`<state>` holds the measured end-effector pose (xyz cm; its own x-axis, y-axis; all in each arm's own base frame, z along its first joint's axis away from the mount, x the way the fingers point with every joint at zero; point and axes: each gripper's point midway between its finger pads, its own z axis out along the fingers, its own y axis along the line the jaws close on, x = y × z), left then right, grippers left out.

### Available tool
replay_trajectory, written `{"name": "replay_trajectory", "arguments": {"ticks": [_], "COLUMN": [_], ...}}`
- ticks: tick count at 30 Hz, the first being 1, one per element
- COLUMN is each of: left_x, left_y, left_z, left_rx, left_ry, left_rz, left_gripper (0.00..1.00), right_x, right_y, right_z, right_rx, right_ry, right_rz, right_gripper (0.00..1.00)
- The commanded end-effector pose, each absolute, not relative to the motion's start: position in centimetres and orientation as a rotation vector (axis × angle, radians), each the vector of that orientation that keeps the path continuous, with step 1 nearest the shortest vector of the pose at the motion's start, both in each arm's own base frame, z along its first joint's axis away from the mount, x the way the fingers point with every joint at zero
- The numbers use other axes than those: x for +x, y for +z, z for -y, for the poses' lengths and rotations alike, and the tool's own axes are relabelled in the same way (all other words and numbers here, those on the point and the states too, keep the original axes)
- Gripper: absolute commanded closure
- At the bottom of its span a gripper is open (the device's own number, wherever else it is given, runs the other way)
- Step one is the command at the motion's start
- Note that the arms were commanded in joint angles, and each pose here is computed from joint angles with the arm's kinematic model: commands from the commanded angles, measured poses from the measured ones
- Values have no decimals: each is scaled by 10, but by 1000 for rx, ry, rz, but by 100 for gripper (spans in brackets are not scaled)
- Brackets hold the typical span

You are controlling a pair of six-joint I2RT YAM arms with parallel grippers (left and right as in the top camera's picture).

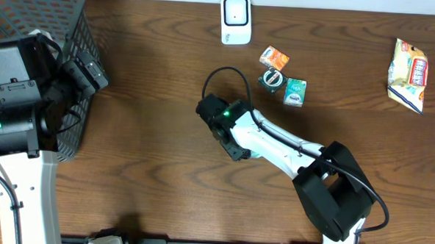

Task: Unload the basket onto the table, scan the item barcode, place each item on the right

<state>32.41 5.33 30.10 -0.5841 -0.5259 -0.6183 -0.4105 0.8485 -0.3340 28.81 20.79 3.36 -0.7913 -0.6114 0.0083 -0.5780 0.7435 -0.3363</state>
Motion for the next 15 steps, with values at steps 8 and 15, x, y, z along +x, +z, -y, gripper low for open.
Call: {"name": "replay_trajectory", "arguments": {"ticks": [8, 15], "left_x": [323, 323], "left_y": [301, 301], "left_z": [-56, -56], "left_rx": [-672, -672], "left_ry": [-179, -179], "left_rz": [-2276, -2275], "left_gripper": [2, 3], "right_x": [306, 287], "right_y": [60, 38], "right_z": [-211, -220], "right_rx": [-867, -953], "right_ry": [-382, -17], "right_rz": [-2894, -3022], "right_gripper": [56, 59]}}
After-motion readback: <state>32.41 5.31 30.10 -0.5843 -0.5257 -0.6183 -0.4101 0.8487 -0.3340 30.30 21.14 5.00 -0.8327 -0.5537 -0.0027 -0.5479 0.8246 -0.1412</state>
